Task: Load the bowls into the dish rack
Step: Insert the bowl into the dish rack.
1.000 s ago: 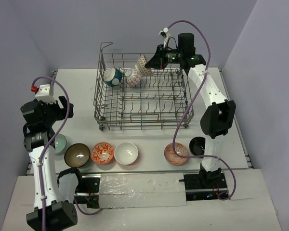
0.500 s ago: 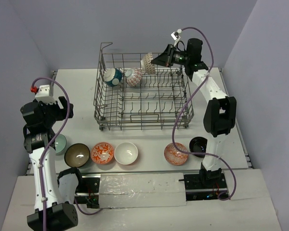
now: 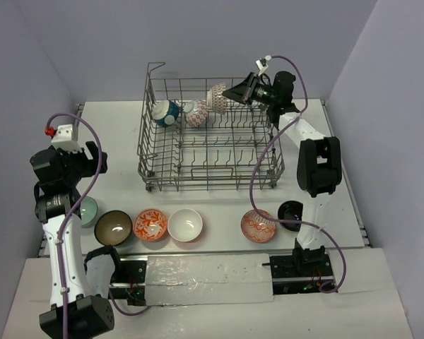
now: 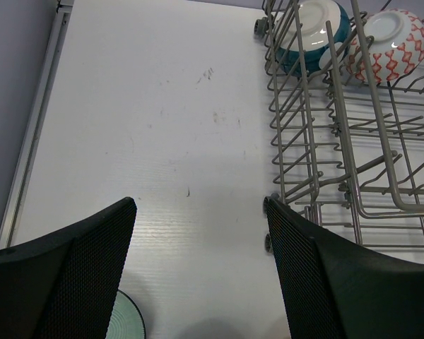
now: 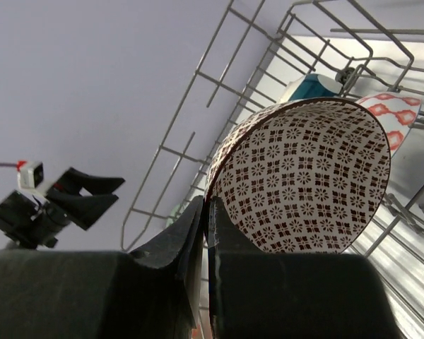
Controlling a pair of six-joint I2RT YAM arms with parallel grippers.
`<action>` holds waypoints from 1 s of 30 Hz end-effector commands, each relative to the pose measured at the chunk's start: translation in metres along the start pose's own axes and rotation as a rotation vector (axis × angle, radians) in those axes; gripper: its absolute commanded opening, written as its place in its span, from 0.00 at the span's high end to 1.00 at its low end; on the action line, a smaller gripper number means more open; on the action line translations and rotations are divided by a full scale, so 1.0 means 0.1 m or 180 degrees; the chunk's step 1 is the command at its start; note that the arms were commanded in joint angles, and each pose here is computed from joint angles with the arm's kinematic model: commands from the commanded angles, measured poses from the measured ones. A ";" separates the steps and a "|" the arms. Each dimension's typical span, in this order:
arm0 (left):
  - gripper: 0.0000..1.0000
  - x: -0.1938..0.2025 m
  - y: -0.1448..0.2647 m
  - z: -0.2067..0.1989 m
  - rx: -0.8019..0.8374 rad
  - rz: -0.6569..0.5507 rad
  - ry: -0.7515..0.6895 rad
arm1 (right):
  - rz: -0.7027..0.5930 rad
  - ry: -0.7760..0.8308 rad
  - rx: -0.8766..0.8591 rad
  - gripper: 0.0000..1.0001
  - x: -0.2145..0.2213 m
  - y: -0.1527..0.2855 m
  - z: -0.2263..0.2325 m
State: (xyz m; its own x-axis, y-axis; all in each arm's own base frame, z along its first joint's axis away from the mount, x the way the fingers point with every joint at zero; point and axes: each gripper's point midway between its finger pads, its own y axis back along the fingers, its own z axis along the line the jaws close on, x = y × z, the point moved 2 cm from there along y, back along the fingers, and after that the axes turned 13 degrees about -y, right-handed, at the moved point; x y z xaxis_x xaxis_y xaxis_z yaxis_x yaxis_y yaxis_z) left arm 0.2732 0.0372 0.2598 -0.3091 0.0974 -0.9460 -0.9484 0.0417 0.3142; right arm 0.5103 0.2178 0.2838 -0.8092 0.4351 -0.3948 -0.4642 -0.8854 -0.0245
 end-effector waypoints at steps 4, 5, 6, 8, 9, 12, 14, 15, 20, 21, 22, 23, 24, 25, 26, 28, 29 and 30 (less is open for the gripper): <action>0.19 -0.06 0.00 0.03 -0.0010 -0.0093 -0.0036 | -0.0324 0.0173 -0.0389 1.00 -0.27 0.08 0.18; 0.19 -0.05 -0.01 0.02 -0.0003 -0.0085 -0.0028 | -0.0345 0.0165 -0.0397 1.00 -0.29 0.10 0.18; 0.19 -0.04 -0.01 0.02 0.0001 -0.0086 -0.0028 | -0.0352 0.0130 -0.0399 1.00 -0.30 0.10 0.16; 0.19 -0.05 0.00 0.02 0.0001 -0.0092 -0.0022 | -0.0378 0.0135 -0.0410 1.00 -0.33 0.11 0.14; 0.19 -0.05 0.00 0.03 0.0001 -0.0092 -0.0021 | -0.0387 0.0115 -0.0412 1.00 -0.35 0.11 0.14; 0.19 -0.05 0.00 0.03 0.0004 -0.0085 0.0002 | -0.0383 0.0097 -0.0430 1.00 -0.37 0.10 0.11; 0.19 -0.05 0.00 0.04 0.0000 -0.0082 0.0008 | -0.0379 0.0078 -0.0447 1.00 -0.37 0.08 0.07; 0.19 -0.05 0.00 0.04 -0.0004 -0.0081 0.0014 | -0.0379 0.0056 -0.0457 1.00 -0.38 0.08 0.07; 0.19 -0.04 0.01 0.05 -0.0012 -0.0079 0.0030 | -0.0369 -0.0012 -0.0462 1.00 -0.39 0.05 -0.02; 0.19 -0.03 0.00 0.05 -0.0005 -0.0067 0.0035 | -0.0355 -0.0011 -0.0465 1.00 -0.39 0.03 -0.04; 0.19 -0.04 0.00 0.06 -0.0010 -0.0071 0.0035 | -0.0359 -0.0011 -0.0463 1.00 -0.40 0.03 -0.05; 0.19 -0.04 0.00 0.06 -0.0016 -0.0074 0.0038 | -0.0359 -0.0015 -0.0460 1.00 -0.40 0.03 -0.06; 0.19 -0.04 0.00 0.06 -0.0010 -0.0071 0.0035 | -0.0344 -0.0019 -0.0460 1.00 -0.40 0.02 -0.08; 0.19 -0.04 0.00 0.06 -0.0009 -0.0067 0.0029 | -0.0345 -0.0015 -0.0463 1.00 -0.40 0.01 -0.08; 0.20 -0.04 0.00 0.06 0.0000 -0.0068 0.0022 | -0.0348 -0.0024 -0.0460 1.00 -0.41 0.01 -0.09; 0.21 -0.06 0.01 0.05 0.0009 -0.0075 0.0010 | -0.0320 -0.0024 -0.0466 1.00 -0.40 -0.02 -0.11; 0.21 -0.07 0.02 0.06 0.0002 -0.0083 0.0003 | -0.0316 -0.0024 -0.0468 1.00 -0.40 -0.03 -0.12; 0.21 -0.07 0.02 0.06 0.0007 -0.0084 0.0003 | -0.0307 -0.0015 -0.0473 1.00 -0.40 -0.04 -0.12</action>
State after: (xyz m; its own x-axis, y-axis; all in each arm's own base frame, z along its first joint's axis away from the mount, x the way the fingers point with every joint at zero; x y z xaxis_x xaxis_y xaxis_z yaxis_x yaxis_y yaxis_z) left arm 0.2727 0.0436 0.2577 -0.3163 0.0834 -0.9450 -0.9471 0.0298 0.3196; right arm 0.5494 0.1993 0.2436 -0.8145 0.5175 -0.2622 -0.5111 -0.8540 -0.0978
